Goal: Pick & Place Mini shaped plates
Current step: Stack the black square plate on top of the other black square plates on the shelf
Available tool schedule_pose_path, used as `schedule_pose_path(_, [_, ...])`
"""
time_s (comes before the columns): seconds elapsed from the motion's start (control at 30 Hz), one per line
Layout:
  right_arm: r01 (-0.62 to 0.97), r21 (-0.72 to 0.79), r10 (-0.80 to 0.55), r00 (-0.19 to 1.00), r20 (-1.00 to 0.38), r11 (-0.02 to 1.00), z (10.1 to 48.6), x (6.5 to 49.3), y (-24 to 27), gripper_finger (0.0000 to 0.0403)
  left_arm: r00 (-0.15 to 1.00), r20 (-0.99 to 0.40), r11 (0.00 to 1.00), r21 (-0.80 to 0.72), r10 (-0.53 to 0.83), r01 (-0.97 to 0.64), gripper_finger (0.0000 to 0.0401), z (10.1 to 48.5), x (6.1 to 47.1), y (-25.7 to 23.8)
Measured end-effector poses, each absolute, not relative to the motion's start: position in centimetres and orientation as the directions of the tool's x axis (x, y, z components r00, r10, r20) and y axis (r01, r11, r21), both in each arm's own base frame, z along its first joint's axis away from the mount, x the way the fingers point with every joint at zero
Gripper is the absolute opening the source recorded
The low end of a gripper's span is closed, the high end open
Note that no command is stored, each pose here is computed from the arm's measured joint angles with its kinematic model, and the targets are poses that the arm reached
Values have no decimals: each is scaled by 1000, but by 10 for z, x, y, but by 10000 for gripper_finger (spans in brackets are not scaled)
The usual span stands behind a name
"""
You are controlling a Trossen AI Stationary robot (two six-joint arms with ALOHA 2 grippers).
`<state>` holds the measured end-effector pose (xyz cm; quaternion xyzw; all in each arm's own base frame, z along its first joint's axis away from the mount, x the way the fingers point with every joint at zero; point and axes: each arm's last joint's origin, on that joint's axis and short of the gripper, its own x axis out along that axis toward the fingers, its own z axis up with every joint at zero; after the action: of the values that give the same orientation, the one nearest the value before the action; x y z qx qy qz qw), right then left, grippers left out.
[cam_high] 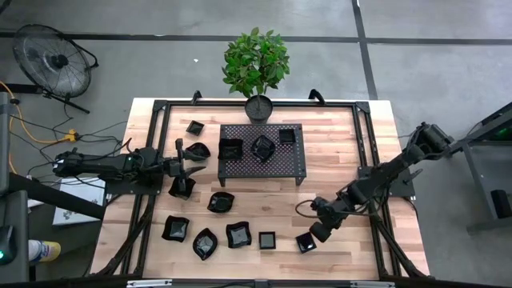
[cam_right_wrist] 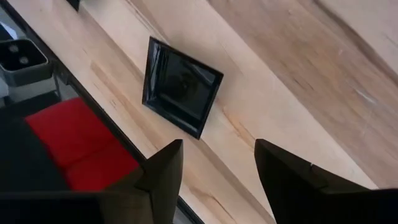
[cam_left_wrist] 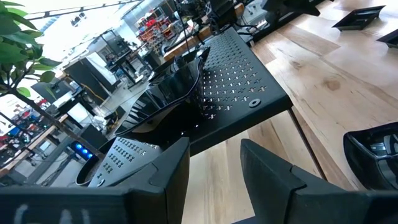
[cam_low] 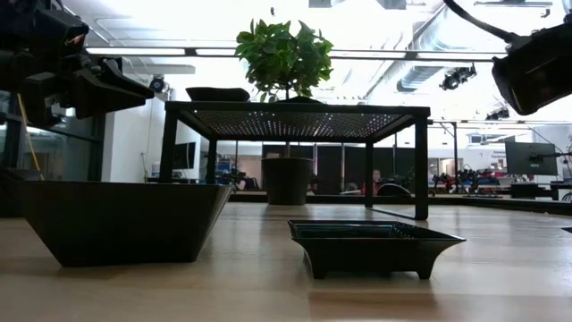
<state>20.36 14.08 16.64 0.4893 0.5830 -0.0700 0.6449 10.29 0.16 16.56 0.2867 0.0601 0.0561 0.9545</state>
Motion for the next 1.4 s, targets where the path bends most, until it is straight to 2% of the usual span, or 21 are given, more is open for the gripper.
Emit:
schedule_pose_path(0.37, [613, 621, 521, 366, -771, 488, 171, 209, 146, 194, 986, -83, 829, 554, 142, -73, 140, 166, 103, 2])
schedule_pose_path(0.67, [608, 632, 488, 414, -768, 480, 172, 213, 142, 194, 986, -82, 829, 554, 142, -73, 140, 166, 103, 2])
schedule_pose_path(0.87, [621, 628, 409, 477, -778, 470, 172, 217, 136, 194, 986, -82, 829, 554, 143, -74, 140, 166, 103, 2])
schedule_pose_path(1.07, [672, 620, 417, 467, -780, 405, 172, 215, 139, 194, 986, -83, 829, 554, 143, -73, 140, 166, 103, 2])
schedule_pose_path(1.2, [742, 571, 423, 418, -804, 352, 162, 215, 144, 194, 986, -83, 829, 554, 143, -74, 140, 166, 103, 2])
schedule_pose_path(1.4, [780, 503, 449, 323, -833, 372, 151, 223, 160, 194, 986, -83, 829, 554, 143, -74, 140, 166, 103, 2])
